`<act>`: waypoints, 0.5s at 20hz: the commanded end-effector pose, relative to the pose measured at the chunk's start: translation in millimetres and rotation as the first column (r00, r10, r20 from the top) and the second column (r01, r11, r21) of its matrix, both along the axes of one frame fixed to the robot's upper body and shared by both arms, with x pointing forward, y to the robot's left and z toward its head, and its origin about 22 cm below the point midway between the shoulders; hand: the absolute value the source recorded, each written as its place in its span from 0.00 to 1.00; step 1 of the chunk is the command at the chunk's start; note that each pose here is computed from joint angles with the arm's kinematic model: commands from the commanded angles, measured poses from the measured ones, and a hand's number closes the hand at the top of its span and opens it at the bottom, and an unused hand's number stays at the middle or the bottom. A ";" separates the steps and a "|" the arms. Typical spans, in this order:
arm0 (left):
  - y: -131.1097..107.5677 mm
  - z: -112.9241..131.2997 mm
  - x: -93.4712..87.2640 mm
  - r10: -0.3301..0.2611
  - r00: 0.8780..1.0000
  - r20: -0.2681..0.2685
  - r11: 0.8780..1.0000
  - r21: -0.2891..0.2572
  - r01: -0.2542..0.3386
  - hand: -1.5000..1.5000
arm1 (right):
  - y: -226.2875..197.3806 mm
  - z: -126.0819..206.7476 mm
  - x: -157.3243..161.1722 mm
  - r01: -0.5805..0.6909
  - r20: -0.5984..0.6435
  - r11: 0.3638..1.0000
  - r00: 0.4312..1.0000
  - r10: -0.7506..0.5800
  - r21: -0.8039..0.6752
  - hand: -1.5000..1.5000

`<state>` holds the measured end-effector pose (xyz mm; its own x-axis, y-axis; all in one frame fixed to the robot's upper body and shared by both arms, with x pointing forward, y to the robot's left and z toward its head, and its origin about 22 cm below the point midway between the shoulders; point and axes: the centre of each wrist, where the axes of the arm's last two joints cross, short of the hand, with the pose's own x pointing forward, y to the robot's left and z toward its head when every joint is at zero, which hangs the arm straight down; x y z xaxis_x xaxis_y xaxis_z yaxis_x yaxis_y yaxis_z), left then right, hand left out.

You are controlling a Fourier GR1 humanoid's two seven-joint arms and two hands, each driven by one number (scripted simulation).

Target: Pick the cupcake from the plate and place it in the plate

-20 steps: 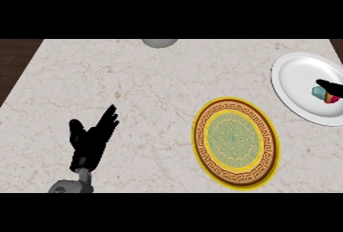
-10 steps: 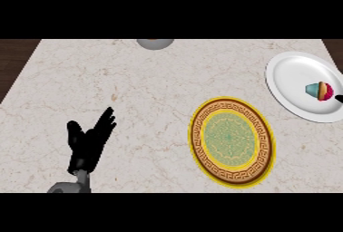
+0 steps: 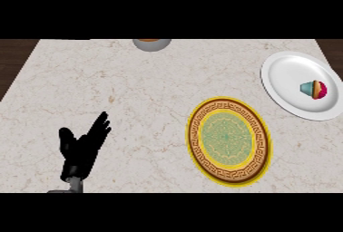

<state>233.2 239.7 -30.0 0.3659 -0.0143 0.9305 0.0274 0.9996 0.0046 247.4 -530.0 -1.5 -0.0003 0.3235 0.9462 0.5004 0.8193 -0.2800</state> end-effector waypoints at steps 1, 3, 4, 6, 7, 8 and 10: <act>4.1 -4.8 -12.5 -0.002 1.000 -0.011 1.000 -0.016 0.002 0.50 | -4.9 -19.0 -28.5 -0.051 -0.055 0.998 0.997 0.049 -0.035 0.00; -5.9 -1.2 -2.7 0.017 1.000 0.002 1.000 0.010 -0.017 0.50 | -9.4 -15.8 -32.7 -0.043 -0.051 0.998 0.998 0.041 -0.040 0.00; -14.0 -2.8 -4.1 0.036 0.999 0.003 0.999 -0.004 -0.036 0.50 | -12.5 -7.0 -28.0 -0.048 -0.076 0.997 0.996 0.043 -0.056 0.00; 11.3 -2.5 -11.8 0.016 1.000 -0.014 1.000 -0.012 -0.017 0.50 | 7.5 -20.5 -15.4 -0.051 -0.074 0.996 0.996 0.046 -0.071 0.00; -20.0 1.5 10.8 0.020 1.000 0.011 1.000 0.011 -0.020 0.50 | -3.8 -18.3 -27.0 -0.049 -0.074 0.996 0.996 0.044 -0.068 0.00; 0.8 -16.0 -11.1 0.012 1.000 0.003 1.000 -0.001 -0.012 0.50 | -1.5 -24.6 -32.6 -0.055 -0.096 0.995 0.994 0.047 -0.081 0.00; -7.2 -2.0 -2.2 0.030 1.000 0.000 1.000 0.000 -0.030 0.50 | 2.1 -32.0 -37.3 -0.053 -0.098 0.995 0.994 0.045 -0.084 0.00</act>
<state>228.7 233.6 -33.8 0.3689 -0.0063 0.9294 0.0085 1.0000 0.0034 217.0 -531.7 -24.4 0.0573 0.3868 0.9204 0.4416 0.8169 -0.3709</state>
